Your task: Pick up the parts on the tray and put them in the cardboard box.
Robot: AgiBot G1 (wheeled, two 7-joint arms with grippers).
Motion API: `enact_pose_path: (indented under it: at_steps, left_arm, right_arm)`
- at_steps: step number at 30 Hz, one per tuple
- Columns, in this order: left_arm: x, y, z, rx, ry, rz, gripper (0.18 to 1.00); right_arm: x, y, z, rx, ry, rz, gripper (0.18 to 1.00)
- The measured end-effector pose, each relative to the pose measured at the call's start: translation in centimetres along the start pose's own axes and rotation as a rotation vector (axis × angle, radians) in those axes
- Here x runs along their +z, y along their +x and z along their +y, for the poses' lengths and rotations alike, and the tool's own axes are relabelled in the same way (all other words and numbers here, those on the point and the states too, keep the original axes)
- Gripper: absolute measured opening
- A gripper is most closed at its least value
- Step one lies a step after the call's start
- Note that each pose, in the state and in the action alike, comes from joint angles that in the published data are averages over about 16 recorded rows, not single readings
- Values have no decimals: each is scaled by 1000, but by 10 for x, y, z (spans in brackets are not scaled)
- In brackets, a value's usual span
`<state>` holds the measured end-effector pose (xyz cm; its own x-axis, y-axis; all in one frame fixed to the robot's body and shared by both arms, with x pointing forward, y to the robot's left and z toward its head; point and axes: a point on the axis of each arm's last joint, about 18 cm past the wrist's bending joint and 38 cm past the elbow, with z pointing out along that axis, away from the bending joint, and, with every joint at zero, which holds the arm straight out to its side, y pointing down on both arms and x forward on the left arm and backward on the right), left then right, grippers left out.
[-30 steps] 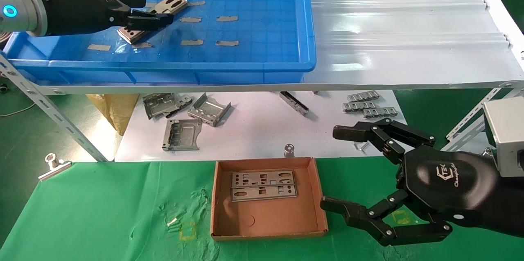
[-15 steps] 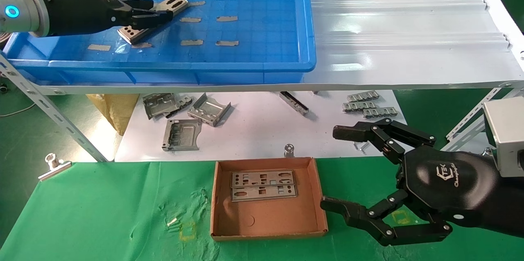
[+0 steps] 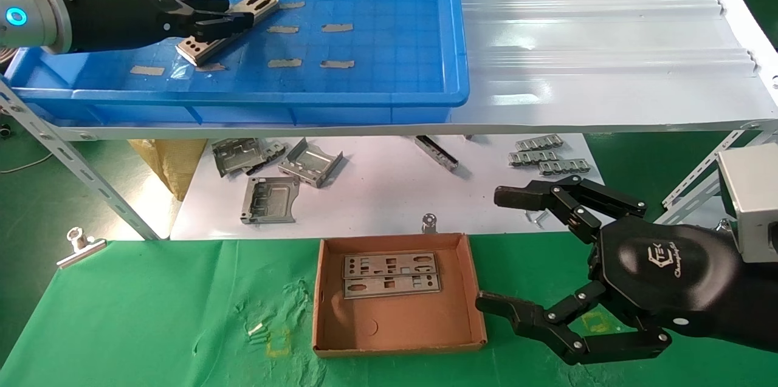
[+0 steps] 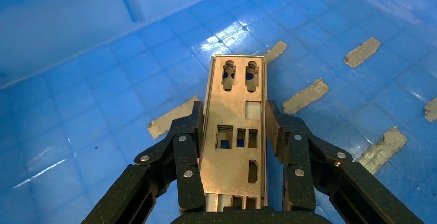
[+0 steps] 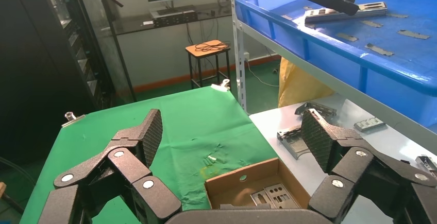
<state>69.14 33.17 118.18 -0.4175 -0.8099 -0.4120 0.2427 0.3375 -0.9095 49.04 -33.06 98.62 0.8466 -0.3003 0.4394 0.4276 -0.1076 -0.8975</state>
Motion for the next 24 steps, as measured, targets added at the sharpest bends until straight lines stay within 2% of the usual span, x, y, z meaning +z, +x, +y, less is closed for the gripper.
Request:
enact_pose_path:
  at_steps: [13, 18, 24]
  left_arm:
    - [-14, 4, -31, 43, 73, 59, 458]
    - [-23, 23, -40, 86, 99, 171, 458]
    - [-31, 61, -38, 182, 126, 377, 457]
  right_arm:
    - [0, 0, 0, 0, 0, 0, 1000]
    - [0, 0, 0, 0, 0, 0, 1000]
    - [0, 0, 0, 0, 0, 0, 1000]
